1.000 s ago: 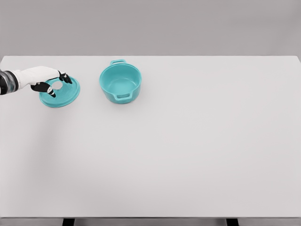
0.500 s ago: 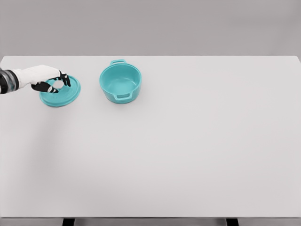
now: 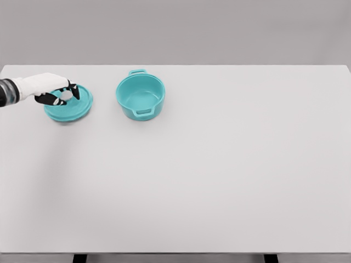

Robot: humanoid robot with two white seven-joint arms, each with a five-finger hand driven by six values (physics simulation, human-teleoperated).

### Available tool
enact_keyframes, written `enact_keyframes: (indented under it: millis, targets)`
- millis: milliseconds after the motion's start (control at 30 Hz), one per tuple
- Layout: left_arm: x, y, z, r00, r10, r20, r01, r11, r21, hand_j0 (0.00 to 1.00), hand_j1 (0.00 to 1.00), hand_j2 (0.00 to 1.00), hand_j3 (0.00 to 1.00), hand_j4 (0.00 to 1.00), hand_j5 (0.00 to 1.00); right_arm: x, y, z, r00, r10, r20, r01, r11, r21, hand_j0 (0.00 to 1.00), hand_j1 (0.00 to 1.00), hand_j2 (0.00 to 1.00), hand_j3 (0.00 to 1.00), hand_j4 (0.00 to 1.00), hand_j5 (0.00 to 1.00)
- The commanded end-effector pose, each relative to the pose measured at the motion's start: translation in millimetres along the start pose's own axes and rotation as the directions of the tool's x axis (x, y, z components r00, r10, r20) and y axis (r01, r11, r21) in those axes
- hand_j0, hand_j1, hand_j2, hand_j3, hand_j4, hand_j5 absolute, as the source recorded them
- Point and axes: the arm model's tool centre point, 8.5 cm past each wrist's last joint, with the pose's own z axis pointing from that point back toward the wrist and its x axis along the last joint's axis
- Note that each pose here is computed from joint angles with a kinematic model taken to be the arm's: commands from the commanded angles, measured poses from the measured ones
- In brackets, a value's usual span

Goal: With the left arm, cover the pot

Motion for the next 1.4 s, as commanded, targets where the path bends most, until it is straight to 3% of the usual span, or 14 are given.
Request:
enact_keyframes:
  millis: [0, 400, 733, 1367]
  targets:
    - [-2, 4.8, 5, 1.000, -0.006, -0.003, 0.006, 1.000, 0.013, 0.50, 0.50, 0.50, 0.50, 0.50, 0.50, -0.1, 0.1, 0, 1.000, 0.000, 0.000, 0.000, 1.000, 0.000, 1.00, 1.00, 1.00, 1.00, 1.00, 1.00]
    - [-2, 29.0, 18, 0.999, -0.054, -0.003, 0.054, 0.997, 0.053, 0.49, 0.49, 0.49, 0.49, 0.49, 0.49, -0.1, 0.1, 0, 1.000, 0.000, 0.000, 0.000, 1.000, 0.000, 1.00, 1.00, 1.00, 1.00, 1.00, 1.00]
    - [20, 51.7, 15, 0.992, -0.115, 0.049, 0.110, 0.989, 0.101, 0.49, 0.49, 0.49, 0.49, 0.49, 0.49, -0.1, 0.1, 0, 1.000, 0.000, 0.000, 0.000, 1.000, 0.000, 1.00, 1.00, 1.00, 1.00, 1.00, 1.00]
    - [51, 68.2, -6, 0.983, -0.141, 0.118, 0.124, 0.982, 0.141, 0.49, 0.49, 0.49, 0.49, 0.49, 0.49, -0.1, 0.1, 0, 1.000, 0.000, 0.000, 0.000, 1.000, 0.000, 1.00, 1.00, 1.00, 1.00, 1.00, 1.00]
